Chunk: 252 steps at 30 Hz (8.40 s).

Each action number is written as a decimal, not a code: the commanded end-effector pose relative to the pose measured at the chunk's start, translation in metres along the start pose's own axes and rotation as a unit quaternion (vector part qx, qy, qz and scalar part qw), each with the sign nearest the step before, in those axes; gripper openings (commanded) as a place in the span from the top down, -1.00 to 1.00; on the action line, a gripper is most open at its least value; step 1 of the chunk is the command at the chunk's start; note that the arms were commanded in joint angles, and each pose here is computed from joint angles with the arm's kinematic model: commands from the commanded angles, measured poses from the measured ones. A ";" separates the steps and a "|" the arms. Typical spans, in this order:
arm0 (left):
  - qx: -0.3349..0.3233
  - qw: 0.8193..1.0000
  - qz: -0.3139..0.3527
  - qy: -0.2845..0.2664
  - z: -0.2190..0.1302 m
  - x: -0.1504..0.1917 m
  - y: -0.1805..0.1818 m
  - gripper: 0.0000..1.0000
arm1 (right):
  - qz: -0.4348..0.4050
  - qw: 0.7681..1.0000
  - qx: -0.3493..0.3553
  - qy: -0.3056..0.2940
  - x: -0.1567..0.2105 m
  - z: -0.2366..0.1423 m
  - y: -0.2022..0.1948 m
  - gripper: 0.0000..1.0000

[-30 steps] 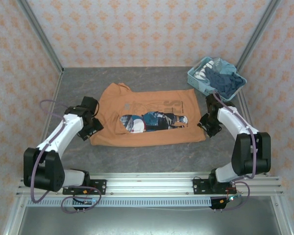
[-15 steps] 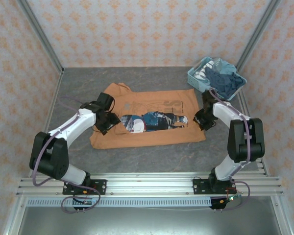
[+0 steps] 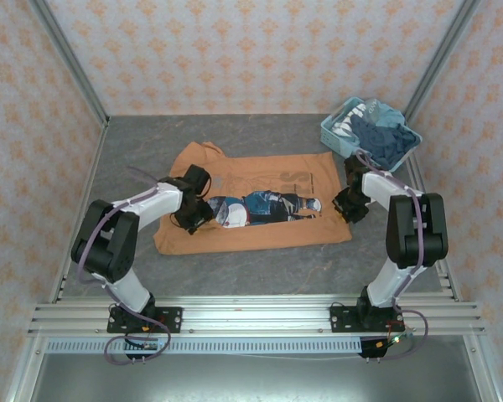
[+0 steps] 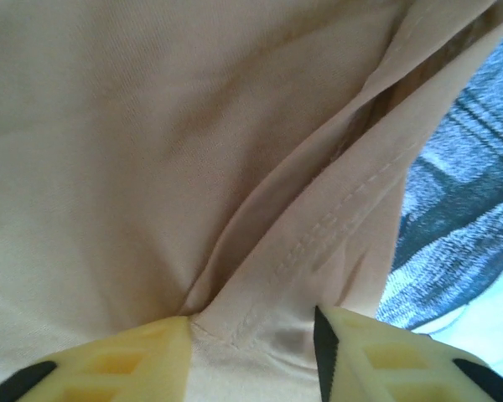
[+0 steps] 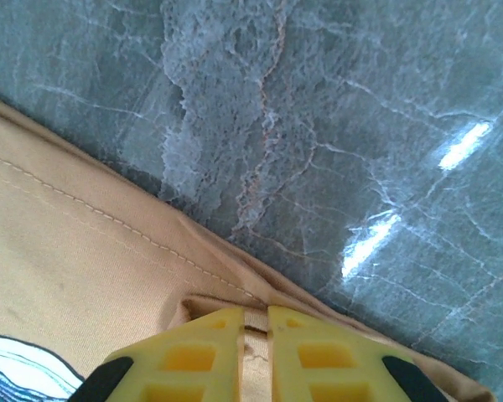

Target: Fold and stack the t-shirts

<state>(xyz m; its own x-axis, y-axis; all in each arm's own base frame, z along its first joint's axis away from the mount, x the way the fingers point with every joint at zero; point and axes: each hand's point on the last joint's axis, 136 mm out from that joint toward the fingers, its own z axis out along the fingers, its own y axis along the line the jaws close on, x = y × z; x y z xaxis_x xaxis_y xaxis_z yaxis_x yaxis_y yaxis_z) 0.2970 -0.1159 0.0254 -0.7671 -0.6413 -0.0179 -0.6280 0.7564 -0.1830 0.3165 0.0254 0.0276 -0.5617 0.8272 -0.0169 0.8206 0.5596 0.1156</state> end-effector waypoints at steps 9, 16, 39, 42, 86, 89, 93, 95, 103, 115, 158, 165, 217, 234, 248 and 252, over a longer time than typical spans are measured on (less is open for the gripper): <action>-0.013 0.998 0.048 -0.049 -0.024 -0.017 -0.031 0.87 | -0.028 0.997 -0.067 -0.020 0.011 -0.058 0.010 0.53; -0.033 0.993 0.104 -0.040 -0.021 -0.011 -0.059 1.00 | -0.031 0.995 -0.091 -0.010 0.026 -0.075 0.006 0.52; -0.047 0.961 0.248 -0.110 -0.054 -0.007 -0.103 0.09 | -0.047 0.993 -0.111 0.009 0.042 -0.071 0.004 0.46; -0.020 0.974 0.200 -0.102 -0.060 -0.007 -0.086 0.23 | -0.054 0.992 -0.117 0.014 0.047 -0.067 0.008 0.45; -0.006 0.995 -0.076 -0.060 -0.065 -0.027 0.044 0.52 | -0.127 0.991 -0.033 0.020 0.045 -0.041 -0.014 0.43; 0.009 0.997 -0.060 -0.052 -0.052 -0.037 0.011 0.56 | -0.129 0.991 -0.037 0.022 0.043 -0.035 -0.006 0.55; -0.042 0.998 -0.045 -0.035 -0.029 -0.045 0.010 0.61 | -0.130 0.991 -0.011 0.017 0.035 -0.022 -0.006 0.59; -0.069 0.996 -0.039 -0.027 -0.017 -0.045 0.017 0.63 | -0.128 0.991 0.009 0.028 0.035 -0.011 -0.009 0.60; -0.139 0.989 -0.046 -0.011 0.007 -0.019 0.072 0.65 | -0.094 0.989 0.085 0.073 0.062 0.014 -0.055 0.50; -0.156 0.985 -0.050 -0.049 -0.031 -0.003 0.123 0.54 | -0.061 0.991 0.047 0.107 0.110 -0.004 -0.078 0.39; -0.105 0.976 0.137 -0.135 0.006 -0.206 -0.106 0.24 | -0.192 0.966 -0.137 -0.107 -0.040 -0.073 0.136 0.08; -0.119 0.974 0.146 -0.126 0.015 -0.201 -0.104 0.32 | -0.190 0.962 -0.163 -0.113 -0.035 -0.099 0.136 0.07; -0.109 0.952 0.184 -0.219 -0.049 -0.202 -0.129 -0.21 | -0.189 0.965 -0.160 -0.081 -0.026 -0.070 0.145 0.05; -0.105 0.965 0.176 -0.163 0.025 -0.221 -0.125 -0.06 | -0.207 0.970 -0.068 -0.104 -0.058 -0.037 0.144 -0.07; -0.130 0.961 0.168 -0.176 0.007 -0.218 -0.103 1.00 | -0.193 0.974 -0.001 -0.118 -0.082 -0.005 0.133 -0.06; -0.124 0.963 0.161 -0.177 0.000 -0.220 -0.103 1.00 | -0.196 0.975 -0.015 -0.103 -0.080 0.004 0.144 0.04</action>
<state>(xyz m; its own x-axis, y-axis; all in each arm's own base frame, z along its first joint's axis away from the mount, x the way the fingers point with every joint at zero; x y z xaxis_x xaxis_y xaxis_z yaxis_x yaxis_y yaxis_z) 0.5355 -0.0663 0.0265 -0.8786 -0.3177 -0.3565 -0.3778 0.9191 0.1122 0.4752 0.0421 0.0441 -0.7923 0.5491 -0.2660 0.5429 0.8334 0.1033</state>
